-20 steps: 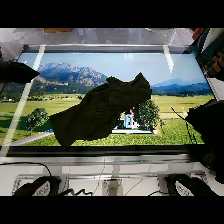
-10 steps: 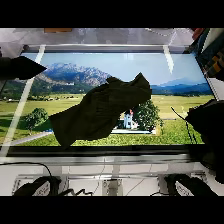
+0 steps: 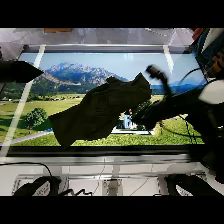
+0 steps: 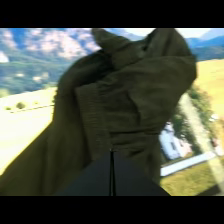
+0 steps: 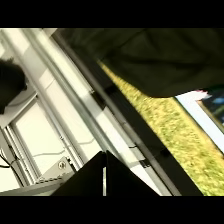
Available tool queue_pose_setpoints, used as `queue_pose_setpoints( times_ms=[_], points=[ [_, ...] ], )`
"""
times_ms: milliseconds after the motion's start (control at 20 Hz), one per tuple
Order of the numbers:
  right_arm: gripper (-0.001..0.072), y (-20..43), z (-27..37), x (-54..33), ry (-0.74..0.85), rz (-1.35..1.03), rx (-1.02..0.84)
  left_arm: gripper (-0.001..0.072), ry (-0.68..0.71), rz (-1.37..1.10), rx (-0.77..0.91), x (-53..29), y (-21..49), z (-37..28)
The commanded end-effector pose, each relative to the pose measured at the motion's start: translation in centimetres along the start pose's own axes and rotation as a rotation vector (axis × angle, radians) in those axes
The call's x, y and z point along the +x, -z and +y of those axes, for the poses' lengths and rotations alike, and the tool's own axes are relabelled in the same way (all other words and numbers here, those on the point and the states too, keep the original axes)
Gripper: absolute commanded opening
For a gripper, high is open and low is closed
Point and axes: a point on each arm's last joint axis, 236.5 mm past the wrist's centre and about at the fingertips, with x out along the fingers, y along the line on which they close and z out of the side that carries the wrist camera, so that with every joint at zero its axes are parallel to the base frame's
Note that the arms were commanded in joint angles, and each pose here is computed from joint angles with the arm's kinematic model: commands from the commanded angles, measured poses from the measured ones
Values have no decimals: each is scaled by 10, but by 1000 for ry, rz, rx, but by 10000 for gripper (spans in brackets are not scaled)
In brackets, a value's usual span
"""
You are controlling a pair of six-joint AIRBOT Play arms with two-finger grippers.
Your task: Fold the clothes and pants, and hang the long-sleeved shirts on hangers.
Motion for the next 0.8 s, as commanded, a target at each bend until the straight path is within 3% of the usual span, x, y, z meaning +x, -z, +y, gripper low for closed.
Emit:
queue_pose_setpoints(
  times_ms=[0,100,150,200,250,400,450,500,750],
  points=[
    [31,23,-7,99,39,-9,-54,21,-197,-12,47,-5,-4,47],
    [33,34,-4,149,88,-5,-166,22,-246,0,58,-7,-1,58],
    [103,42,-1,172,117,31,-283,22,-253,2,60,-8,-1,60],
    [257,46,3,194,146,54,-388,22,-254,1,58,-8,-1,61],
    [352,49,6,213,168,65,-472,21,-254,0,57,-7,-2,61],
    [377,57,18,262,165,141,-555,22,-253,6,54,-5,-1,62],
    [497,52,22,275,161,152,-575,22,-253,7,54,-5,-1,63],
    [543,43,22,284,166,153,-598,22,-253,8,54,-4,0,63],
    [568,-11,16,312,237,81,-730,22,-253,10,56,-3,0,64]
  ],
)
